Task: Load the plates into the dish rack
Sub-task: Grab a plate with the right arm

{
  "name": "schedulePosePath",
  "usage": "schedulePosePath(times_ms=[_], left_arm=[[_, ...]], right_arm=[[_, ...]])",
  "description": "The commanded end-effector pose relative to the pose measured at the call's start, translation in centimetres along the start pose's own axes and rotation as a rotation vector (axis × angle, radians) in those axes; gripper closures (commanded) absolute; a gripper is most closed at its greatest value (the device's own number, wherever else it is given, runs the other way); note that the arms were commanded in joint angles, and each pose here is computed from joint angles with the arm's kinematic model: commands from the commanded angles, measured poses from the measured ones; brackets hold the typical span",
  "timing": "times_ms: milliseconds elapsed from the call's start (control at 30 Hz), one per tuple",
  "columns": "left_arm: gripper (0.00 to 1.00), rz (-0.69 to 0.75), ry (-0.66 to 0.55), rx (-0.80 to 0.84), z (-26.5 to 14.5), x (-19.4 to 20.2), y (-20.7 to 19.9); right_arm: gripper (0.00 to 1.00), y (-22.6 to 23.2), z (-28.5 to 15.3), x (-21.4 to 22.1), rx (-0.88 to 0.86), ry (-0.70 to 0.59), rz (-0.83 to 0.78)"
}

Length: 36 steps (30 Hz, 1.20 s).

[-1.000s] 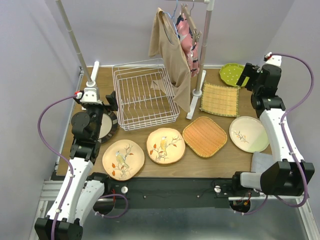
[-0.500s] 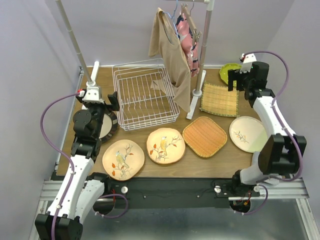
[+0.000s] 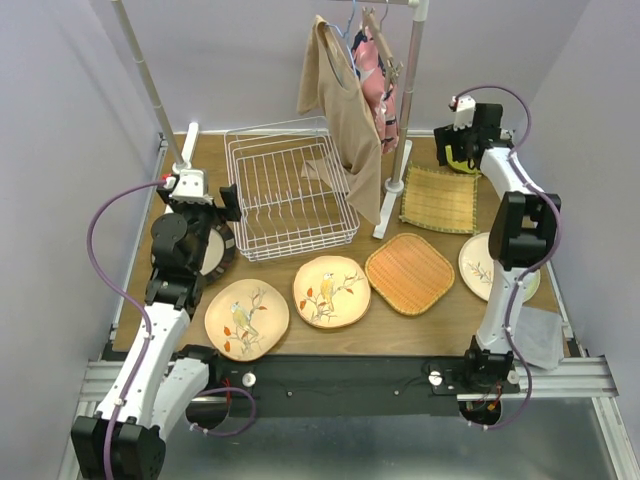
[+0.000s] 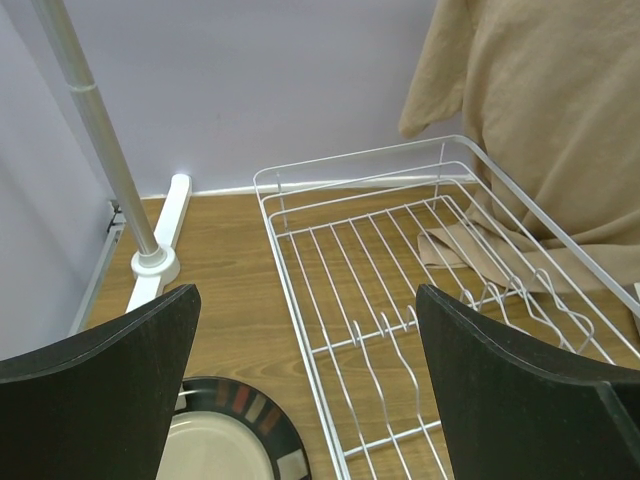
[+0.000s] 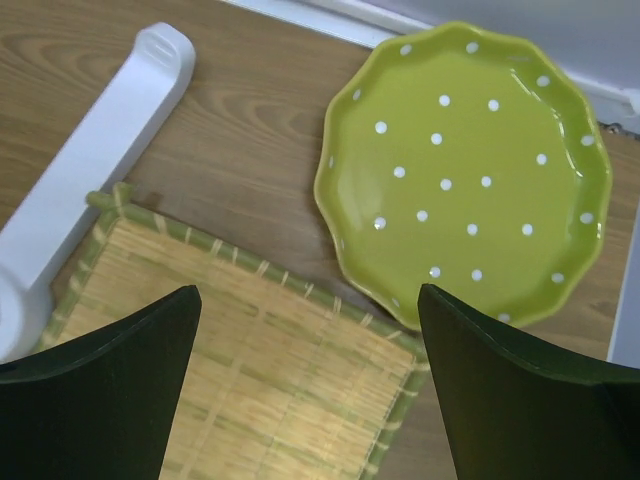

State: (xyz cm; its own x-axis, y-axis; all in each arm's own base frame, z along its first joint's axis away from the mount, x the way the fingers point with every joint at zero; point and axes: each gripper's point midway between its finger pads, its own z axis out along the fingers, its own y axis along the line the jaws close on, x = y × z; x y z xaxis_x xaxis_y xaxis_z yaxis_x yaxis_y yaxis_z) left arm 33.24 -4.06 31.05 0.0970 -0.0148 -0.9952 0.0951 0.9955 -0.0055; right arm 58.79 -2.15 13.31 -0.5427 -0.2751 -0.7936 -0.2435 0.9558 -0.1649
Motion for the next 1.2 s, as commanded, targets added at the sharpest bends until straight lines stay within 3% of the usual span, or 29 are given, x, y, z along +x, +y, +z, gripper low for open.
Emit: schedulePosePath(times_ms=[0,267,500,767,967,1167], left_arm=[[0.02,0.017,-0.035,-0.011,0.5,-1.4,0.3],[0.02,0.019,-0.029,-0.002,0.7,-1.2,0.2],[0.02,0.017,-0.031,0.003,0.6,-1.2,0.1],[0.02,0.014,-0.032,0.006,0.6,-1.2,0.0],[0.03,0.014,-0.028,0.008,0.7,-1.1,0.0],[0.03,0.012,-0.035,0.009,0.6,-1.3,0.0]], right_arm=[[0.05,-0.9,2.6,0.8,0.01,0.061,-0.018],[0.19,-0.9,6.0,3.4,0.006,0.132,-0.036],[0.37,-0.7,8.3,5.2,0.027,0.174,-0.061],[0.47,-1.0,10.0,6.8,0.051,0.209,-0.111],[0.69,-0.6,10.5,8.0,0.032,0.234,-0.14],[0.99,-0.3,10.4,8.1,0.008,0.235,-0.159]])
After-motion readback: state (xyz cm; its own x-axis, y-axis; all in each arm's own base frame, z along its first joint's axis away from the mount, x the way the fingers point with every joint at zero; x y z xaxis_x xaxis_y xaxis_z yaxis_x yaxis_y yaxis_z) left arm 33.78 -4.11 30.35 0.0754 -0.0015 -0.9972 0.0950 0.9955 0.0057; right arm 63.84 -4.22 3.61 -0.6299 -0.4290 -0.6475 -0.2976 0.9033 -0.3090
